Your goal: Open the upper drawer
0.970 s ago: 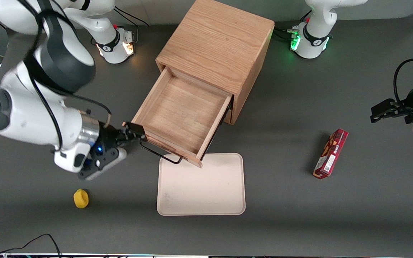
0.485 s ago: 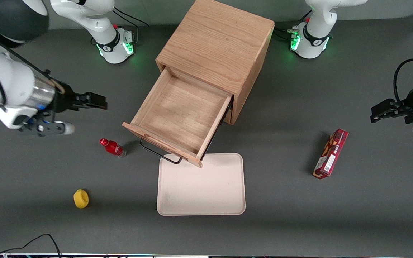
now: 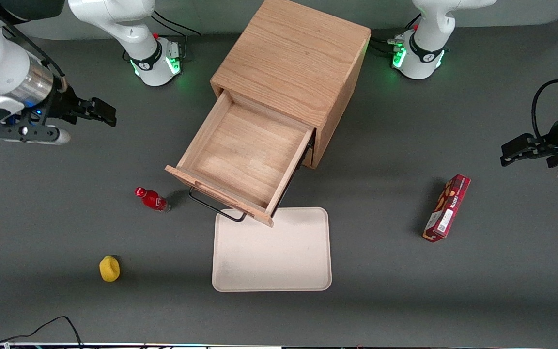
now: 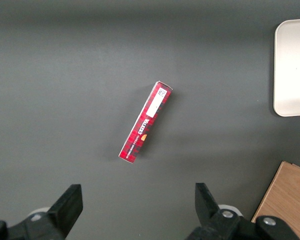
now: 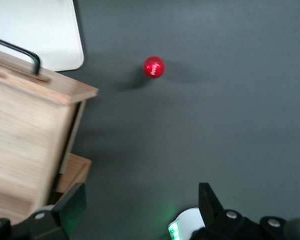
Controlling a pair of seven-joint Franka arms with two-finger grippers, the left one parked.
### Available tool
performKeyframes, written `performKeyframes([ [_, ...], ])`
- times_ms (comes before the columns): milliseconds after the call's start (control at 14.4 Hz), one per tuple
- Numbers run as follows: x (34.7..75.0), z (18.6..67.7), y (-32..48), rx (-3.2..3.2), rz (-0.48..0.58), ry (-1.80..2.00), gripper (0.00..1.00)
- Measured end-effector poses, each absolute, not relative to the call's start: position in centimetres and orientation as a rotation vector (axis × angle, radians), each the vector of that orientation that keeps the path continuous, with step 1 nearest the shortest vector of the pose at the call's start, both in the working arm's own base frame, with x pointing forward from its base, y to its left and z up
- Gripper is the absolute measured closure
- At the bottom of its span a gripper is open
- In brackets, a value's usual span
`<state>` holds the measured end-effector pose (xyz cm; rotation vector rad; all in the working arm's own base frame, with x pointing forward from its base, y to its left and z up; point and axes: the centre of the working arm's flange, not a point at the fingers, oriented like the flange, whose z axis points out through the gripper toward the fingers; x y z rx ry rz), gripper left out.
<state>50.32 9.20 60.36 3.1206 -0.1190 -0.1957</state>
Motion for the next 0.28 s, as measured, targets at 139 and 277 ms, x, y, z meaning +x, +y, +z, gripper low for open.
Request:
performKeyframes([
  [139, 48.0, 59.7, 6.1, 3.135, -0.161, -0.07, 0.0],
  [277, 47.1, 60.1, 5.2, 3.141, -0.139, -0.074, 0.0],
])
